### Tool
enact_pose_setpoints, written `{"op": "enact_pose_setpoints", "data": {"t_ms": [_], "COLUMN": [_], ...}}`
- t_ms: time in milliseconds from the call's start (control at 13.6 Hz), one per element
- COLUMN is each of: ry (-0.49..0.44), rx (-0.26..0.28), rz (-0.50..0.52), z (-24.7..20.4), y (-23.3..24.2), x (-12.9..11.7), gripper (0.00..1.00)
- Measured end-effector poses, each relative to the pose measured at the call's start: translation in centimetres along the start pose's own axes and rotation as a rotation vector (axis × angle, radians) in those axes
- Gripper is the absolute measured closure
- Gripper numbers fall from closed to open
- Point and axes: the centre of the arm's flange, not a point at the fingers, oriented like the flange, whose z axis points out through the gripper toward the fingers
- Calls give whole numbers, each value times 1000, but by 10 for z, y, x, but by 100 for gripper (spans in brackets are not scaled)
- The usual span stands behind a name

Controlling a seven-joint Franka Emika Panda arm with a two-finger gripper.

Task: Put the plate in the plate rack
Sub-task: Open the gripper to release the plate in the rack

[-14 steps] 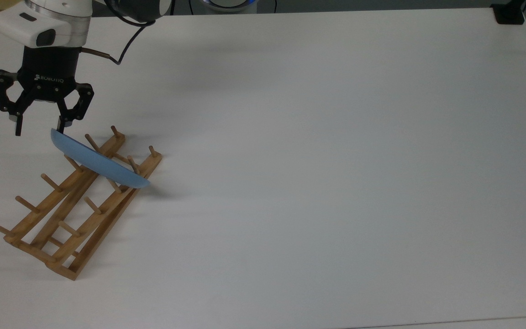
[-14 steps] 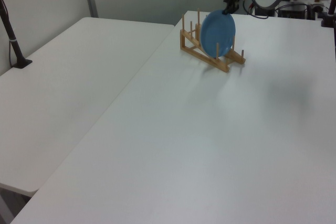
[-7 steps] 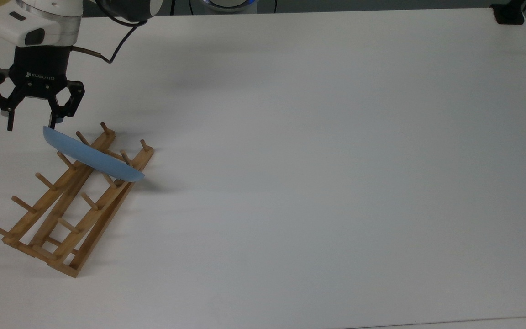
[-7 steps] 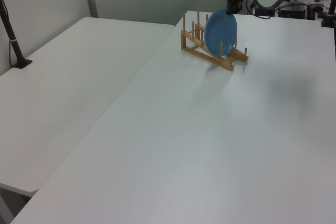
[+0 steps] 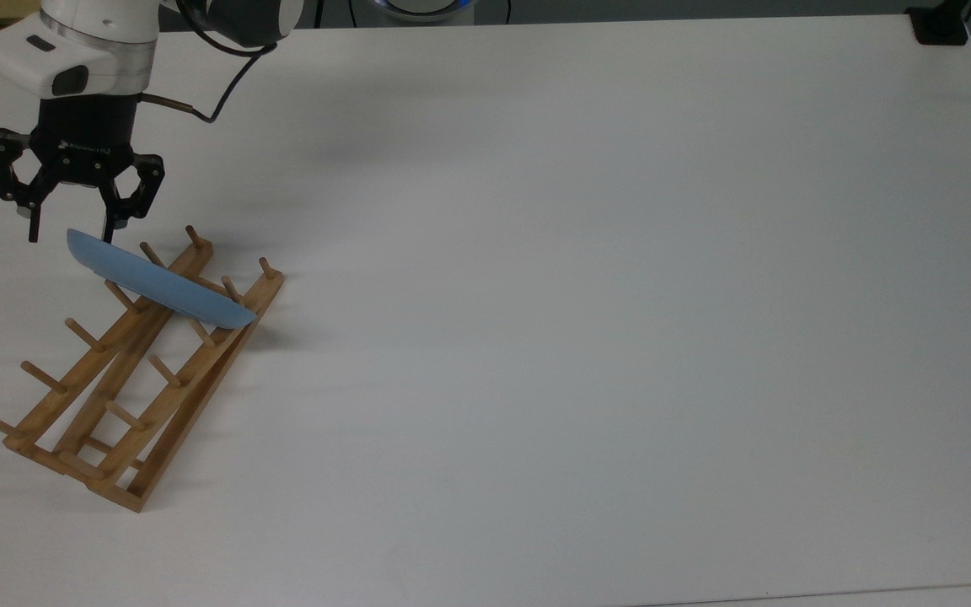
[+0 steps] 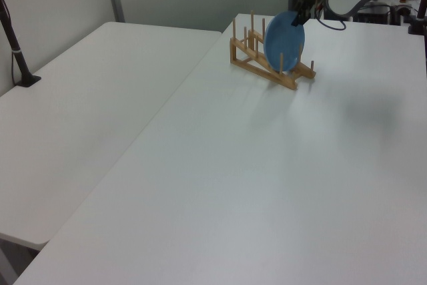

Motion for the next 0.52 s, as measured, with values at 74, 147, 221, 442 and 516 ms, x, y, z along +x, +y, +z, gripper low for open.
{"op": "enact_pose_setpoints", "data": {"t_ms": [74,147,221,442,516], "ry": [1,3,7,-2,-30], "rx": [1,3,6,51,84], "rz": [11,25,44,130,156], "z": [0,-1,-2,-14,-25], "y": [-1,-3,-5,-23,-28], "x": [1,2,5,21,27], "gripper": [36,36,36,36,36]}}
